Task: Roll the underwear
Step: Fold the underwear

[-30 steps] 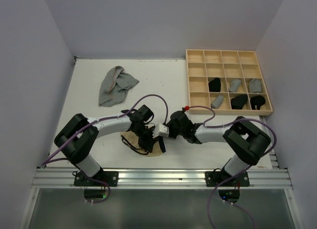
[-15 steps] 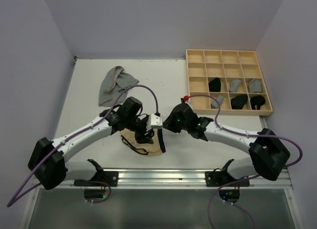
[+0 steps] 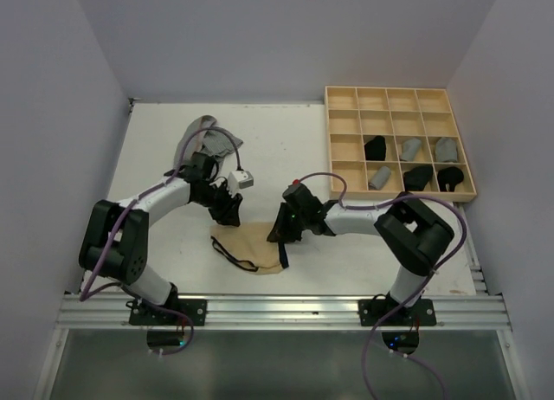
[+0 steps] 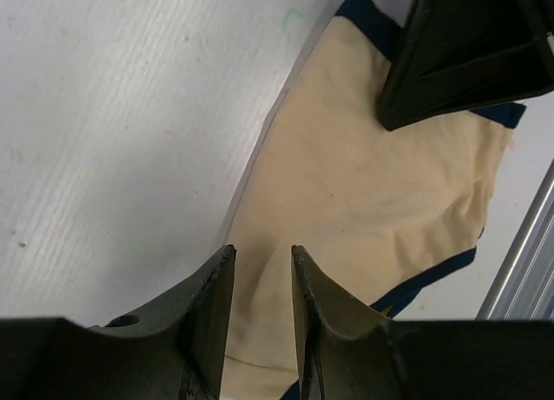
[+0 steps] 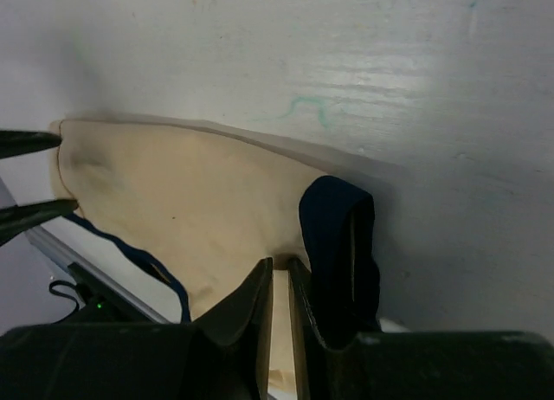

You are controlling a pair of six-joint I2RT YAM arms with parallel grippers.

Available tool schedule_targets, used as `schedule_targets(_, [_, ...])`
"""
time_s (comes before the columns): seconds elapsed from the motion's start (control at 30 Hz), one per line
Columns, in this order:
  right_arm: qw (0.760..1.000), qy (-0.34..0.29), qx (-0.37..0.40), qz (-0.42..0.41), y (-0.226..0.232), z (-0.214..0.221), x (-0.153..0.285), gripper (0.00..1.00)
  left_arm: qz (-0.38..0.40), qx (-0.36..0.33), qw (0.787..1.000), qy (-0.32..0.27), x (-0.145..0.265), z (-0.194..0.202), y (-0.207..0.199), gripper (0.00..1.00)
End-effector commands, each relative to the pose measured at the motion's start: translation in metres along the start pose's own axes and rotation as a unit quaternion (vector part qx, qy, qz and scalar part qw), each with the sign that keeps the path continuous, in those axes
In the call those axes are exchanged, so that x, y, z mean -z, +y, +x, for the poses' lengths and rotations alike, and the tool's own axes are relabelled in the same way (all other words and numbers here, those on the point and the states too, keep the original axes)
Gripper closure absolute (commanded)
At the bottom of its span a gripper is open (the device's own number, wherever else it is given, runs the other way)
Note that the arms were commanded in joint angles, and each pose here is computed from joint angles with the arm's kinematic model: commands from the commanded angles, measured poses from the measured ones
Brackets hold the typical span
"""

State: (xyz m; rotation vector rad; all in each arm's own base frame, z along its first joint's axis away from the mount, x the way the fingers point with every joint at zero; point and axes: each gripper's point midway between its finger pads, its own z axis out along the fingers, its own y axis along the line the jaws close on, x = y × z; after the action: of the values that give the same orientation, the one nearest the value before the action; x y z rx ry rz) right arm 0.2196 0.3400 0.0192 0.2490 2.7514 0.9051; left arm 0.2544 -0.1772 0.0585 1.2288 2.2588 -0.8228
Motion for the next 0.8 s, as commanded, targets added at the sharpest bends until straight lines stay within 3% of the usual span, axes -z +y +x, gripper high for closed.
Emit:
schedule_targets(0.0, [0.999,0.025,0.002,-0.025,0.008,0.007,-0.003,0.82,0.007,0.029,0.999,0.011,-0.002,0.013,0.009,0.64])
schedule_targets(0.27, [0.998,0.056,0.009,0.004,0.004,-0.02,-0.019,0.81,-0.051,0.067,0.996,0.043,-0.01,0.03,0.05,0.68])
schedule_targets(0.4, [0.999,0.046,-0.002,-0.02,0.014,-0.029,-0.024,0.84,-0.089,0.064,0.994,0.01,0.002,0.007,0.093,0.66])
schedule_targets(0.5, [0.998,0.035,-0.006,-0.046,0.025,-0.029,-0.014,0.85,-0.081,0.033,0.996,-0.004,0.01,-0.014,0.102,0.62])
schedule_targets(0.6, [0.998,0.019,0.007,-0.054,0.03,-0.03,0.007,0.85,-0.06,-0.007,0.998,-0.024,0.025,-0.035,0.09,0.56])
schedule_targets(0.77, [0.991,-0.037,0.062,-0.113,0.066,-0.048,0.049,0.73,-0.029,-0.036,0.996,-0.074,0.051,-0.053,0.055,0.54])
